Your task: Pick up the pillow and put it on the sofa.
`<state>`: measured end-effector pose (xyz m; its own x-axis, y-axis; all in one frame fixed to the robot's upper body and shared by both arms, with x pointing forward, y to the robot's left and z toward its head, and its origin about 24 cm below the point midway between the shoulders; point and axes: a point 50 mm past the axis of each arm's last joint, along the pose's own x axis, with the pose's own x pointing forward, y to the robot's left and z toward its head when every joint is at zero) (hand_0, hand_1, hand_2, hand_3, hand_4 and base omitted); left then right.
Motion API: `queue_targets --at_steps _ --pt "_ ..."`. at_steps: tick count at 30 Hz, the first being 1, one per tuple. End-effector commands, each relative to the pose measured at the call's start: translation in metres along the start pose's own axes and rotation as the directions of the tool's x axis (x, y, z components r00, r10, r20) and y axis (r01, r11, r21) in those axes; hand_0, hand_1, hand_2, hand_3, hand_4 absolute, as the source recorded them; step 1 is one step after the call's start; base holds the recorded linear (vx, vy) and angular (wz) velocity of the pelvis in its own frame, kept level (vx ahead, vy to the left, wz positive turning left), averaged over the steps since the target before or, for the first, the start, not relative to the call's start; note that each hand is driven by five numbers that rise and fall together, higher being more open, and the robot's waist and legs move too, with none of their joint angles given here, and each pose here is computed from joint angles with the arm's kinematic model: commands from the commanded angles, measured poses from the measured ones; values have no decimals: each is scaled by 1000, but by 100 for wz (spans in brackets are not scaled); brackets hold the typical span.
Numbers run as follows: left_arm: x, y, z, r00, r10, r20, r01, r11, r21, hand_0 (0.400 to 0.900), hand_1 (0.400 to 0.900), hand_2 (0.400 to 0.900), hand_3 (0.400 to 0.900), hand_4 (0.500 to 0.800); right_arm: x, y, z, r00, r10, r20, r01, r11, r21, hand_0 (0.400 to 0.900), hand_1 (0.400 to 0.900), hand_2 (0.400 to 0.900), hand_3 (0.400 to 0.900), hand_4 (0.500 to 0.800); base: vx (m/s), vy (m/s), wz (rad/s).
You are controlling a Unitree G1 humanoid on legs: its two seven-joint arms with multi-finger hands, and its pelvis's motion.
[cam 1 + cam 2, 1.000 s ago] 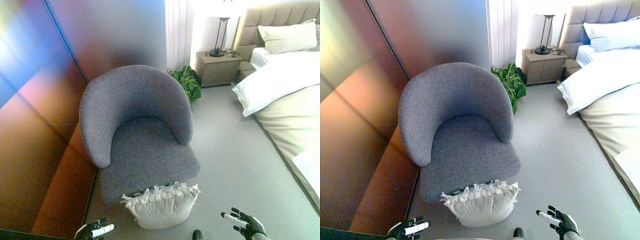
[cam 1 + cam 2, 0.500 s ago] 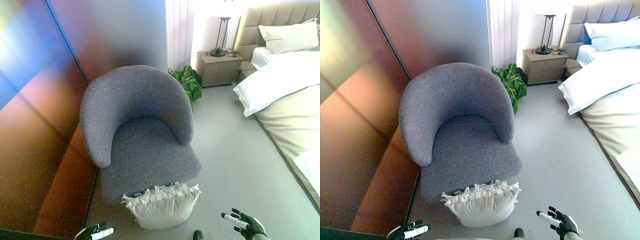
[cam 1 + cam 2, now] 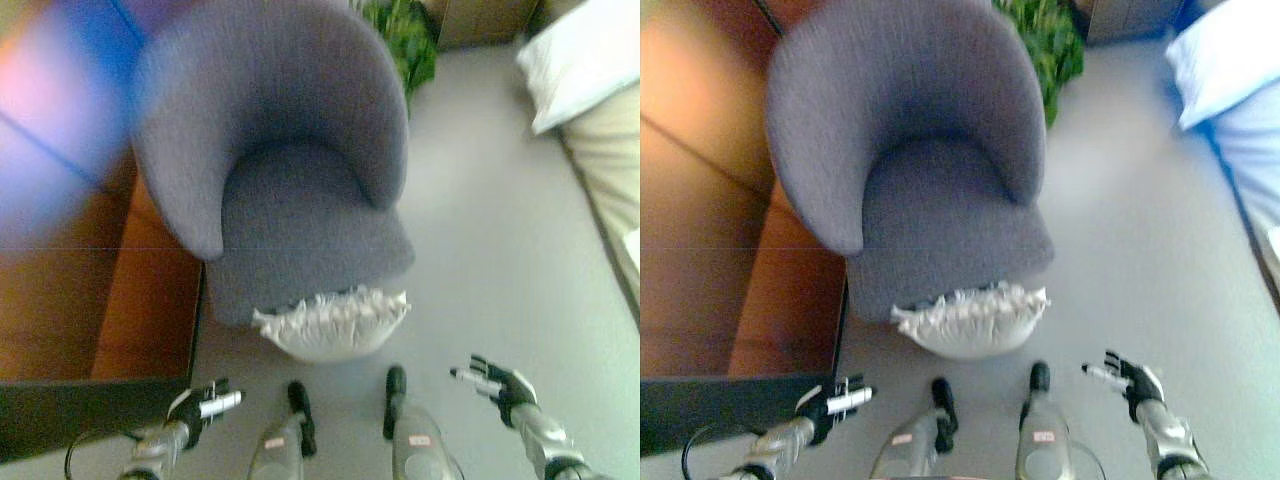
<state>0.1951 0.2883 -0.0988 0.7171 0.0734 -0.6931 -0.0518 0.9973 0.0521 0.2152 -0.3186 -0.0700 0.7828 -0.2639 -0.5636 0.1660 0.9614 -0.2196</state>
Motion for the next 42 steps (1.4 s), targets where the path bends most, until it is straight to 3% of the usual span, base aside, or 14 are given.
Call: queue_targets --at_steps 1,9,21,35,42 --pt "-8 24 9 996 70 55 -70 998 -3 900 900 900 900 800 7 -4 45 978 -45 204 40 999 30 900 900 900 900 800 -196 -112 24" --pt "-9 43 42 979 135 151 -135 991 -11 900 900 900 900 800 12 -8 129 903 -36 428 45 999 -10 900 900 900 900 800 -145 -96 14" --pt "-8 42 56 973 119 196 -117 993 -25 900 900 900 900 800 1 -7 225 804 86 588 30 982 -186 900 900 900 900 800 -25 -43 7" --pt "-15 48 54 960 122 253 -109 992 -64 900 900 900 900 800 -10 1 286 746 141 651 -24 982 -186 900 900 900 900 800 0 -43 15" --pt "-17 42 44 965 67 253 -56 997 -51 900 900 900 900 800 -13 11 302 742 207 637 -42 963 -265 900 900 900 900 800 51 -9 13"
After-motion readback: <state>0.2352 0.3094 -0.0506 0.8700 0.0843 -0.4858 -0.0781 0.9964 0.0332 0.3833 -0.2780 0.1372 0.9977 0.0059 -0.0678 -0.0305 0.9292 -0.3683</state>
